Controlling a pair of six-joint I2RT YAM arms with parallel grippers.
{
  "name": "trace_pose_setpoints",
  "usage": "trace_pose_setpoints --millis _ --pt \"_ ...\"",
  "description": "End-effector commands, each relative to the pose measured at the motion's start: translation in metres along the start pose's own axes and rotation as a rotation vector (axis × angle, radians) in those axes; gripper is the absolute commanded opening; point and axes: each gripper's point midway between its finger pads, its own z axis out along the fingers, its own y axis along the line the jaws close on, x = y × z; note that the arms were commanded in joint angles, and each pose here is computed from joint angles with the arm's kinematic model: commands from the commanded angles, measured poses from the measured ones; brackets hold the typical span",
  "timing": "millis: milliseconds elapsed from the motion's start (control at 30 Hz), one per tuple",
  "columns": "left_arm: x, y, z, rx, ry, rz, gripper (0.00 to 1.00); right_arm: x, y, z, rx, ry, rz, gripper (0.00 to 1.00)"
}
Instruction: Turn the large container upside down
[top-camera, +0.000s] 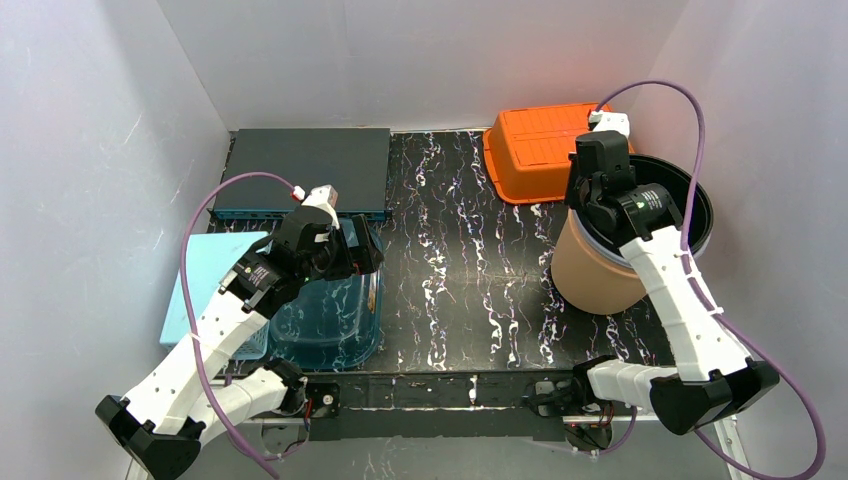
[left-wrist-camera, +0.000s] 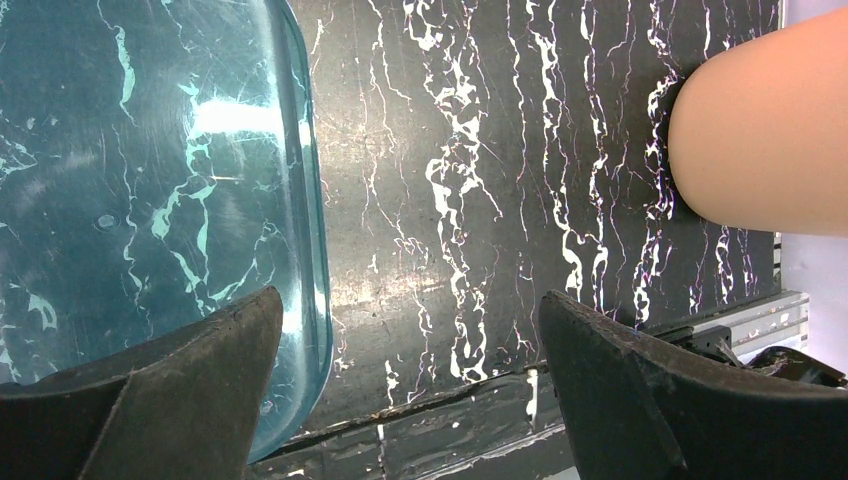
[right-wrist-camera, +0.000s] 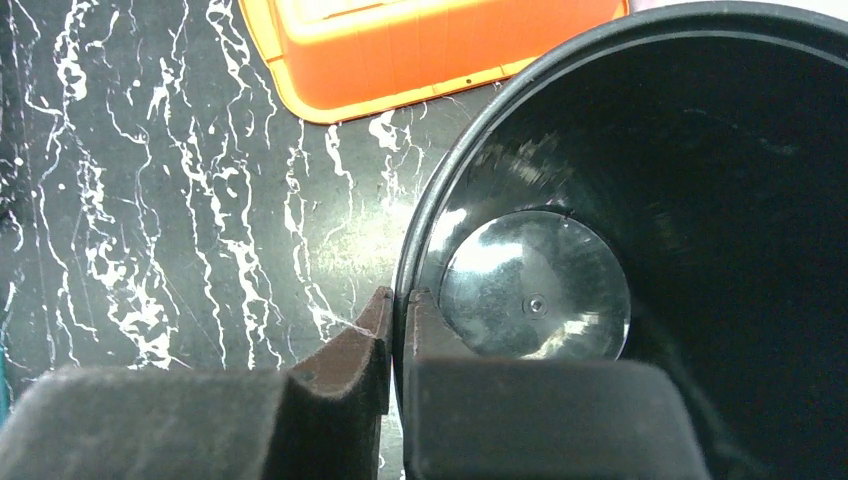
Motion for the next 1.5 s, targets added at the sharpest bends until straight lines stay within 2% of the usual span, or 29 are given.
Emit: trace_pose_setpoints --millis 0,200,433,767,867,1033,1167,1300,1467 --pt "0.001 0.003 0.001 -0.004 0.005 0.002 0.98 -0.005 -0.004 -0.002 0.008 -0.025 0.013 0.05" --pt "0.000 0.003 0.000 -0.003 -0.001 0.002 0.98 -0.032 -0.014 -0.017 0.042 -0.100 0.010 0.01" --pt "-0.001 0.000 0.000 0.007 -0.001 0.000 0.98 -0.052 -0.026 -0.033 0.079 -0.157 -0.006 0.01" --pt "-0.009 -0.032 0.003 0.134 0.012 -0.025 0.98 -0.087 -0.020 -0.064 -0.018 -0.285 -0.028 0.01" --pt "-0.012 -0.047 0.004 0.200 0.023 -0.037 0.98 -0.090 -0.011 -0.069 -0.083 -0.299 -0.044 0.01" --pt "-0.016 -0.063 0.005 0.266 0.029 -0.053 0.98 -0.075 0.019 -0.066 -0.243 -0.241 -0.074 0.01" --pt "-0.016 -0.066 0.004 0.284 0.030 -0.059 0.98 -0.065 0.049 -0.068 -0.410 -0.217 -0.076 0.01" --pt "-0.015 -0.066 0.002 0.284 0.032 -0.058 0.98 -0.062 0.062 -0.070 -0.481 -0.201 -0.087 0.01" --pt "-0.016 -0.065 0.000 0.282 0.023 -0.059 0.98 -0.067 0.089 -0.088 -0.659 -0.232 -0.077 0.01"
